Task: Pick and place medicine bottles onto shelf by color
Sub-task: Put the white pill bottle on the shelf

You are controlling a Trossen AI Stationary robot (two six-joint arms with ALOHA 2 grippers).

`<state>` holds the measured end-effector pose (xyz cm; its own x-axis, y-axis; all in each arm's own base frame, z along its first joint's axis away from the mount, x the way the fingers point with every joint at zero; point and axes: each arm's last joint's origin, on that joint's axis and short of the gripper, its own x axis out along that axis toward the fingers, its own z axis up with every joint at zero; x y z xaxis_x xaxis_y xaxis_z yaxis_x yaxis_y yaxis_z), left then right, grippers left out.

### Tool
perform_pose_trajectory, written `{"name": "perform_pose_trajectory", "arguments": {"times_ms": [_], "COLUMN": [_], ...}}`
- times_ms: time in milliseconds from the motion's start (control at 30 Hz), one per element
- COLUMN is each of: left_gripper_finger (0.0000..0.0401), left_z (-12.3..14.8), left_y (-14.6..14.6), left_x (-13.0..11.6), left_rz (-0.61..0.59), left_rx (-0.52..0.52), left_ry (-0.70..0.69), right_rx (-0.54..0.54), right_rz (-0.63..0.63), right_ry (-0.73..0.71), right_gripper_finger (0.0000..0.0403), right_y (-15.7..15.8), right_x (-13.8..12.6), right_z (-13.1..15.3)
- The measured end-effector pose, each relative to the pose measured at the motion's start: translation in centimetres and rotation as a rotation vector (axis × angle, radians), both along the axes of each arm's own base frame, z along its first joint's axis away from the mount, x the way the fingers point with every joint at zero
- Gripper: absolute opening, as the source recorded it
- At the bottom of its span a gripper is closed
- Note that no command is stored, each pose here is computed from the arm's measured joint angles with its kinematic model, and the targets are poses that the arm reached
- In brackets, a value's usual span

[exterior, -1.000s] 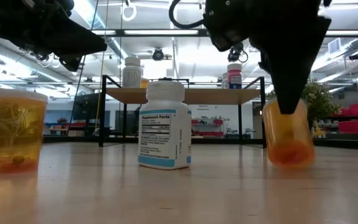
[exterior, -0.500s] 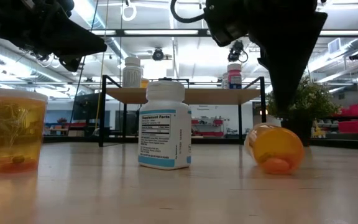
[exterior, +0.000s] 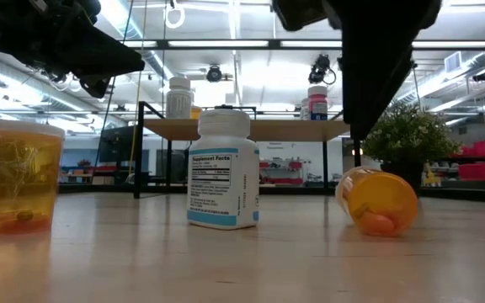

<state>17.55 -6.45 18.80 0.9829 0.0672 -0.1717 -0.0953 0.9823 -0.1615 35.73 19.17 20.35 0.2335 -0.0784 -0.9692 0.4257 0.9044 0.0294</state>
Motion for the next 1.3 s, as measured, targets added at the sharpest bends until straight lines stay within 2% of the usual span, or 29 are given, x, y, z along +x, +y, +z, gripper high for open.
{"name": "perform_pose_trajectory", "arguments": {"times_ms": [200,333,500,667,900,1300], "left_gripper_finger": [0.0068,0.0068,0.0063,0.0063,0.0068,0.0069], "left_z": [0.0,0.0,0.0,0.0,-0.1,-0.1], "left_y": [0.0,0.0,0.0,0.0,0.0,0.0], "left_x": [0.0,0.0,0.0,0.0,0.0,0.0], "left_rz": [0.0,0.001,0.003,0.003,0.004,0.001], "left_rx": [-0.002,-0.007,-0.016,-0.016,-0.015,-0.024], "left_ry": [0.0,0.0,-0.001,-0.001,0.008,0.007], "right_rx": [-0.059,-0.065,0.011,0.092,0.141,0.016], "right_rz": [0.008,0.015,0.055,0.082,0.142,0.205], "right_ry": [-0.02,-0.06,-0.144,-0.155,-0.25,-0.271], "right_gripper_finger": [0.0313,0.0313,0.0313,0.0312,0.0312,0.0312], "right_y": [0.2,-1.0,-3.1,-4.7,-3.5,-3.7], "right_x": [-0.3,0.8,3.2,4.2,4.8,4.8], "right_z": [-0.2,-0.1,0.5,0.6,1.0,1.0]}}
